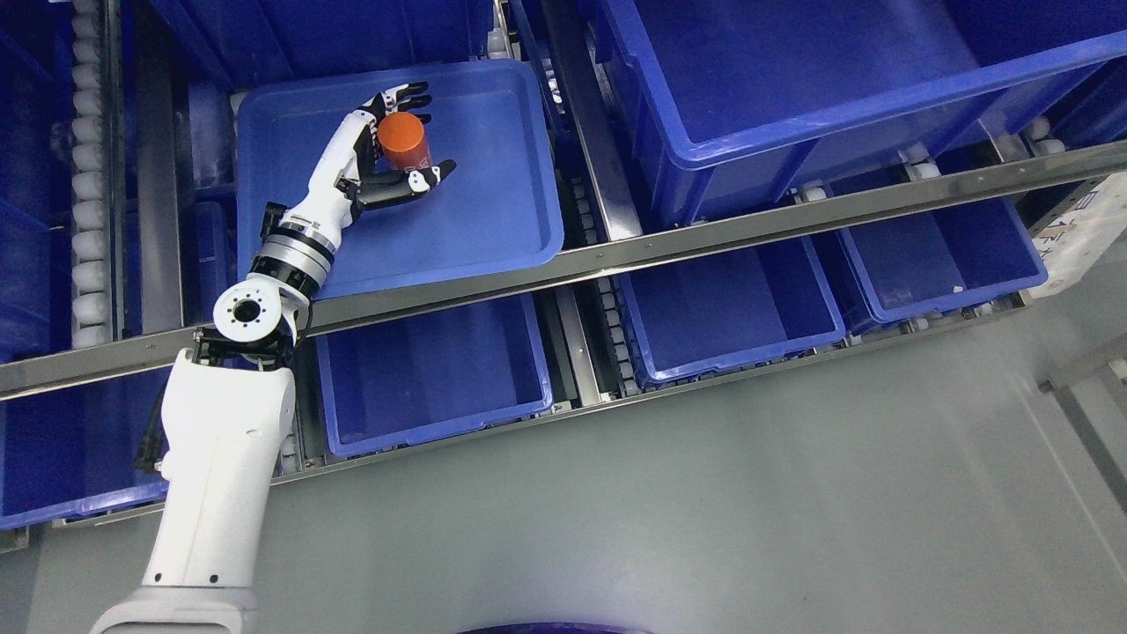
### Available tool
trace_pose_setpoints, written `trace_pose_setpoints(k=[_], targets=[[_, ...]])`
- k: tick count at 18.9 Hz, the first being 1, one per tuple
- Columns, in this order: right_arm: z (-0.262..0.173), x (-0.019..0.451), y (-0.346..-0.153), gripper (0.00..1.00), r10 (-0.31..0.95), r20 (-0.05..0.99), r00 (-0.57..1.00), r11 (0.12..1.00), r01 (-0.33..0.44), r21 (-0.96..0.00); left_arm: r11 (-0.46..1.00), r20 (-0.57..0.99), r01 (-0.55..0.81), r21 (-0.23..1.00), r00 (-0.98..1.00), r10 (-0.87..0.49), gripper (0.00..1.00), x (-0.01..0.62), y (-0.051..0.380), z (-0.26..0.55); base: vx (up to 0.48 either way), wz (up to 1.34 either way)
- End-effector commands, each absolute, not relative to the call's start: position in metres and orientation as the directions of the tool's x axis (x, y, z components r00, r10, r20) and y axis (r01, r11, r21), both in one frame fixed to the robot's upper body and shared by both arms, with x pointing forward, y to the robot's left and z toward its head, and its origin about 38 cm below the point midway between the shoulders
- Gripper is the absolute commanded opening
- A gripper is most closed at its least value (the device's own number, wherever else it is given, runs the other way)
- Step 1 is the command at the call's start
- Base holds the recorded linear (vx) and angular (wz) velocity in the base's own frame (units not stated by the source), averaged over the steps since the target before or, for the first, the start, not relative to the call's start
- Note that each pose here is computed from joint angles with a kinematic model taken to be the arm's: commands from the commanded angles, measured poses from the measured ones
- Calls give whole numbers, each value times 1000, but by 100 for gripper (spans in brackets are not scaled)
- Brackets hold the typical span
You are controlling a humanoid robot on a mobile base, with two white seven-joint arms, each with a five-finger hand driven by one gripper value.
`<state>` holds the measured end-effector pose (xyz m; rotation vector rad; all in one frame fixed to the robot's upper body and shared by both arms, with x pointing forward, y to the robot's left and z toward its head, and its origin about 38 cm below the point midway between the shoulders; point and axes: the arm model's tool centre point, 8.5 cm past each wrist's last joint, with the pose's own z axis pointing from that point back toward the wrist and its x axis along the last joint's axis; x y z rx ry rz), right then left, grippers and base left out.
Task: Grab orange capacitor from left shelf to right desk
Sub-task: 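Lift the orange capacitor up out of the blue bin with the left hand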
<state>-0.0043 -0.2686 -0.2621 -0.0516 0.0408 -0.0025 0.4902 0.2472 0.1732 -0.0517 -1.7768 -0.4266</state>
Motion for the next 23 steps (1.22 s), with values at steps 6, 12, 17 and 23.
trace_pose_setpoints(k=[6, 12, 17, 23], targets=[[-262, 8, -280, 100, -7, -5, 1000, 997, 6, -73, 949, 956, 236, 209, -254, -147, 0, 485, 251, 143, 0, 0], [-262, 8, -280, 100, -7, -5, 1000, 997, 6, -73, 969, 924, 176, 174, -369, -99, 0, 482, 261, 177, 0, 0], [-262, 8, -280, 100, -7, -5, 1000, 997, 6, -73, 978, 792, 79, 194, -601, -109, 0, 458, 281, 248, 0, 0], [-262, 8, -280, 100, -7, -5, 1000, 997, 6, -73, 988, 669, 54, 145, -741, -58, 1, 431, 291, 283, -13, -1]])
